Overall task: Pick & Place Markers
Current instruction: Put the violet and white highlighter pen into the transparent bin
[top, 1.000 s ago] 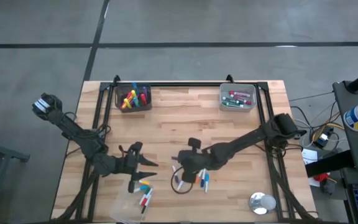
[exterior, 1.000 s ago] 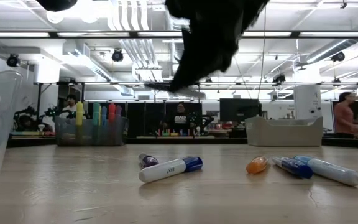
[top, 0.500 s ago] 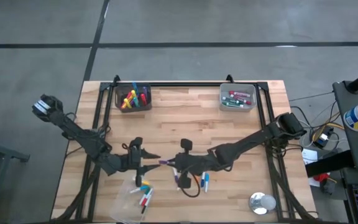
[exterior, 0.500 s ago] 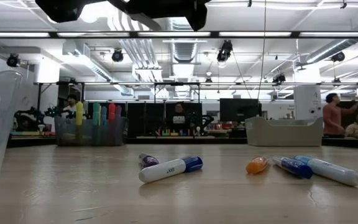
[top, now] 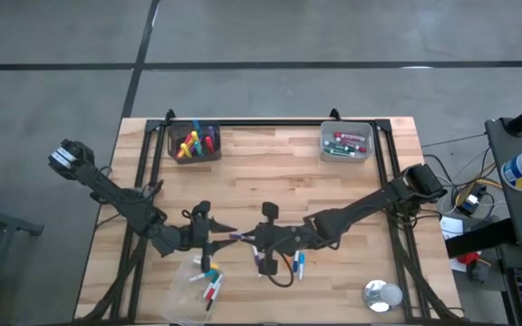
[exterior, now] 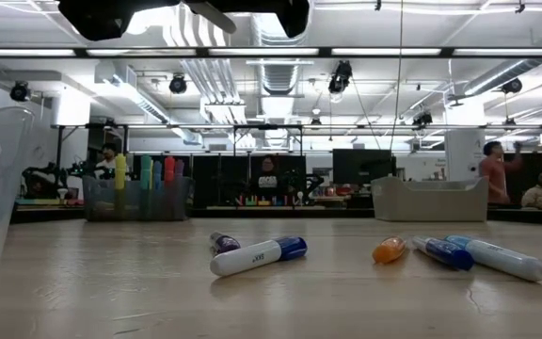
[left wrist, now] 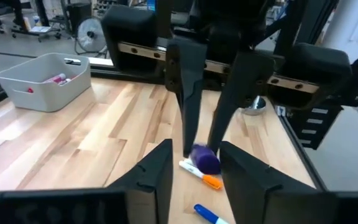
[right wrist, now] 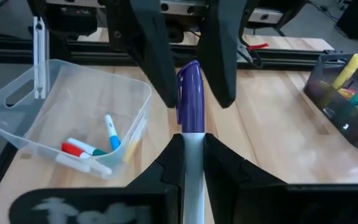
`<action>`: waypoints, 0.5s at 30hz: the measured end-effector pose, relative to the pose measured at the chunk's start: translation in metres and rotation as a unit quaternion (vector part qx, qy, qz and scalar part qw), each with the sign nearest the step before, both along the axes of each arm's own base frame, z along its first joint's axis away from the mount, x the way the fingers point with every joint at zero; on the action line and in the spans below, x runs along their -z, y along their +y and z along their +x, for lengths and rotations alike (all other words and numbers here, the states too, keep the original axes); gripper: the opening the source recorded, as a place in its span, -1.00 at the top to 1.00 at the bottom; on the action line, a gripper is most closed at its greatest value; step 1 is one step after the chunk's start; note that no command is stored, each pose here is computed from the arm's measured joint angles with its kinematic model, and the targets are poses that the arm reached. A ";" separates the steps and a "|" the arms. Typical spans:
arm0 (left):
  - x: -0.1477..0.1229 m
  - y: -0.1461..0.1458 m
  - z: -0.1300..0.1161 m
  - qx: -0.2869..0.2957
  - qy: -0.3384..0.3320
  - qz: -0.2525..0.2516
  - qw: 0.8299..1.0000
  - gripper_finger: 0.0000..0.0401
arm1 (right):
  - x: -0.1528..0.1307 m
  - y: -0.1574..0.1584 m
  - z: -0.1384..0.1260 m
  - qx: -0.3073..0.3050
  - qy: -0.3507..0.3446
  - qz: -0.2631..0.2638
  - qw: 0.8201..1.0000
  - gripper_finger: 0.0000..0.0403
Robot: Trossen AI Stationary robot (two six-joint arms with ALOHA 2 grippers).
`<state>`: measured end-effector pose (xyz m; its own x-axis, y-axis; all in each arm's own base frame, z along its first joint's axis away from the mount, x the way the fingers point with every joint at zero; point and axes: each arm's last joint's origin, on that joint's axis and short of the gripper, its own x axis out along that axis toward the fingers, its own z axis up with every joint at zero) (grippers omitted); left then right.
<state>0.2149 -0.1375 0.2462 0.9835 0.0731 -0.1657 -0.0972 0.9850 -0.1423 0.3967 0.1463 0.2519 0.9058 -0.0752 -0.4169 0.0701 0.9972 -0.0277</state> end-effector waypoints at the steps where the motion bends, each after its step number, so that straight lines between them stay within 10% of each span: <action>1: 0.000 0.000 0.000 0.004 0.000 -0.001 1.000 0.40 | 0.000 0.000 0.000 0.000 0.000 0.000 1.000 0.83; 8: 0.000 0.000 0.000 0.007 -0.002 -0.004 1.000 0.80 | 0.000 0.000 0.000 0.001 0.000 0.002 1.000 0.83; 15: 0.000 -0.002 0.000 0.040 0.008 -0.019 0.999 0.79 | 0.004 0.002 -0.003 -0.006 0.023 -0.002 1.000 0.65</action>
<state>0.2147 -0.1390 0.2457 0.9830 -0.0125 -0.1831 -0.0209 0.9836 -0.1792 0.3940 0.1479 0.2482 0.8868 -0.0659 -0.4574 0.0561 0.9978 -0.0348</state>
